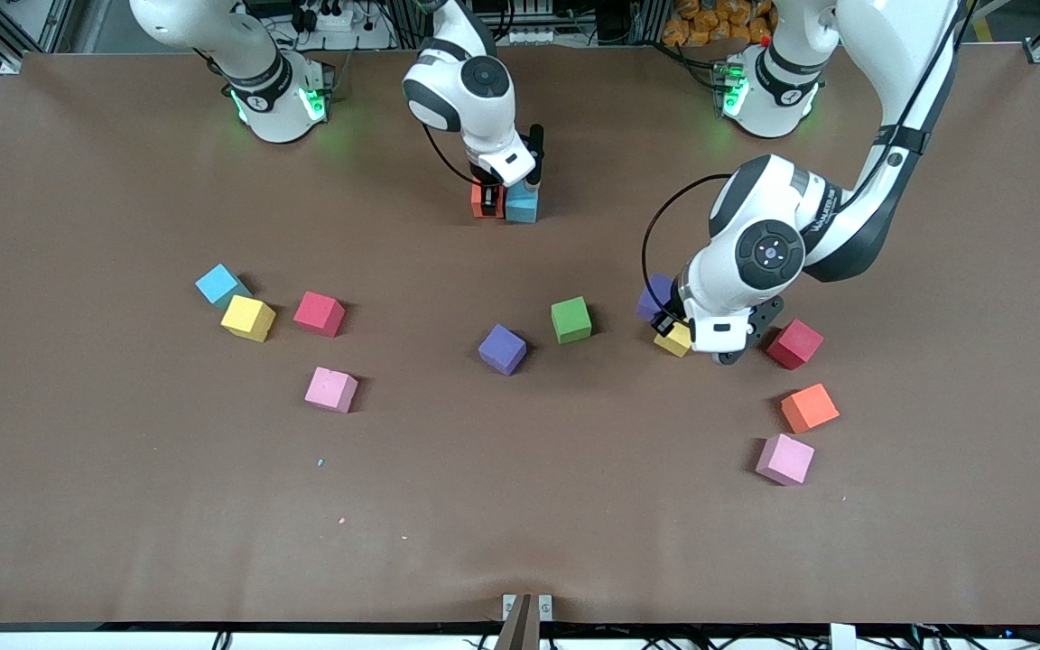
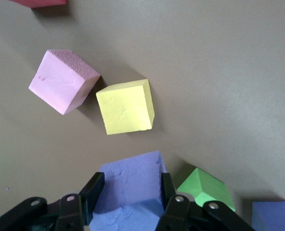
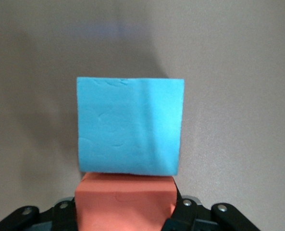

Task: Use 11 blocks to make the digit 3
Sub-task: 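Grasp the purple block beside the yellow block with the left gripper, then set purple beside cyan with the left gripper while the right gripper reaches red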

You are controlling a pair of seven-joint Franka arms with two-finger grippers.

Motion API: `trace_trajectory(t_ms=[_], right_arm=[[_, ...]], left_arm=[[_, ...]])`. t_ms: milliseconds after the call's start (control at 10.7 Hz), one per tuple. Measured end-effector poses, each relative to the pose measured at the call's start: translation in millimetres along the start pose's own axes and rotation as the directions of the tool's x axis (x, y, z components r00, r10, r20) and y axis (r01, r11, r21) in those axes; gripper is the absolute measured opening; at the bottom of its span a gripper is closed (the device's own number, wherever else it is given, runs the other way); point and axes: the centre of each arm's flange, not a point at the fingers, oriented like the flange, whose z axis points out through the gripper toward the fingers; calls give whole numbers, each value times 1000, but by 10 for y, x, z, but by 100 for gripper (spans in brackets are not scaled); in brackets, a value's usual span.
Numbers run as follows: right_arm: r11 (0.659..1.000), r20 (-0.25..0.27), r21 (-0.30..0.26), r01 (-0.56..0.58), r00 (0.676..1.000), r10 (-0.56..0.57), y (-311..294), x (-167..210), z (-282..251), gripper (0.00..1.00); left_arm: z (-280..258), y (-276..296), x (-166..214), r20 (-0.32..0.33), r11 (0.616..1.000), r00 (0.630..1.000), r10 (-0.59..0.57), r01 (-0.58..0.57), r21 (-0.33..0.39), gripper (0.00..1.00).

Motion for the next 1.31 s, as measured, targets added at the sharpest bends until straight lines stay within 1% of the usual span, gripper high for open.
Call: trace_trajectory(t_ms=[373,466,559,653,839,1026,1305], right_arm=[[1000,3,2,-1,1000,1,12,24,43,62],[1000,3,2,-2,1000,2,14,26,44,70],[1000,3,1,-2,1000,2,18,28,42,86],[1000,0,0,-2,1000,2,24,41,24,99],[1000,7,3,-3,1000,3,42,75,-94,100],[1000,23,9,-5,1000,5,49,69,-375,100],[1000,34,13,-25,999,25,78,-19,-827,100]], left_arm=[[111,-3,-175,16,1000,1000,-16,16,24,54],[155,-8,-254,20,999,1000,-11,10,33,54],[185,-16,-337,21,999,1000,-20,20,41,54],[196,-37,-417,19,999,999,-28,28,46,54],[206,-104,-540,10,997,999,-42,41,58,54],[267,-172,-660,12,994,996,-83,82,73,54],[463,-204,-981,10,991,993,-116,115,73,54]])
